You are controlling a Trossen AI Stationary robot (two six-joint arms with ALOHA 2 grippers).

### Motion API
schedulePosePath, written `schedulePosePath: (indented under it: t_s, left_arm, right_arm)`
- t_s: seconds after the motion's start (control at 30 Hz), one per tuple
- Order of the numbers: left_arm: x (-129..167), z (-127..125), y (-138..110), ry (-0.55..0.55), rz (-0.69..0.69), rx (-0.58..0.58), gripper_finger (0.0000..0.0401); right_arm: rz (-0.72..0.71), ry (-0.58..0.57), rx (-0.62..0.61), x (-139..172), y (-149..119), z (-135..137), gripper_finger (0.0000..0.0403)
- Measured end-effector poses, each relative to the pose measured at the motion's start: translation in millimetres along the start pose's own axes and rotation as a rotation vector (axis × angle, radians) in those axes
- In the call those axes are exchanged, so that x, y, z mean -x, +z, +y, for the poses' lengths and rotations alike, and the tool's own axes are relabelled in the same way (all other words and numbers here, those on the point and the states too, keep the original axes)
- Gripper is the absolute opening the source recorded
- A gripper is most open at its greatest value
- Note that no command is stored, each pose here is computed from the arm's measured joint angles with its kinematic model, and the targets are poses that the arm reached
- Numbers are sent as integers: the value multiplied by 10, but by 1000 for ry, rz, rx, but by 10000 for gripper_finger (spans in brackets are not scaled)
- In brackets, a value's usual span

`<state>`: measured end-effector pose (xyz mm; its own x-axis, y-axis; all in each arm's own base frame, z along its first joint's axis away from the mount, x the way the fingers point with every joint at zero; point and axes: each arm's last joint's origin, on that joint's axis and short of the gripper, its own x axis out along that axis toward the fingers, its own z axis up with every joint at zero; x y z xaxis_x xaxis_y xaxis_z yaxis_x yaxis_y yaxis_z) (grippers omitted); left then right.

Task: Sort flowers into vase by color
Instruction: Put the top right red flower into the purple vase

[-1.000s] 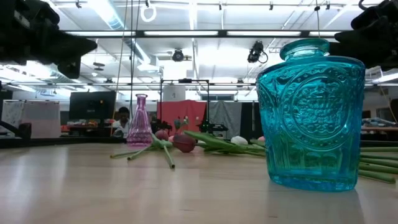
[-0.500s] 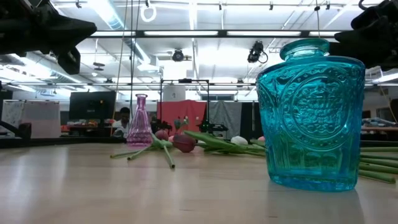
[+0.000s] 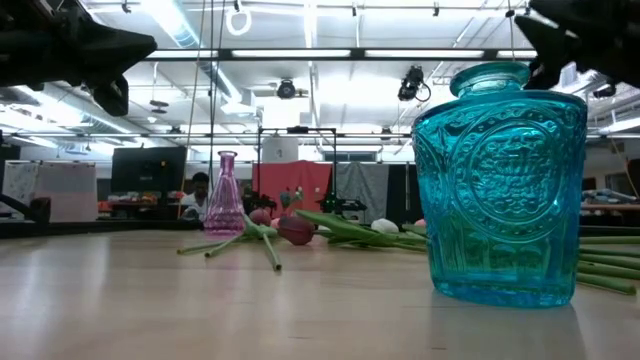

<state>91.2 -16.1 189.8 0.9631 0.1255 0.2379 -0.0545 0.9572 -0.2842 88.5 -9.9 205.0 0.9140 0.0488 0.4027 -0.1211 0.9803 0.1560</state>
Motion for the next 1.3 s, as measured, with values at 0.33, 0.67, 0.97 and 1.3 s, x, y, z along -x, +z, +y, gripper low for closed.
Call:
schedulePosePath:
  t_s: [0.33,0.67,0.97,1.3]
  left_arm:
    - [0,0,0,0,0,6,28]
    - [0,5,-3,15,0,35,28]
    - [25,103,-85,306,105,-29,81]
    - [37,56,3,197,215,-33,162]
  right_arm:
    - [-27,-212,-142,-21,-8,-71,113]
    - [520,-668,-419,-222,-352,-213,91]
    - [988,-1149,-441,-566,-413,-305,90]
    - [1215,-961,-392,-1244,-566,-238,147]
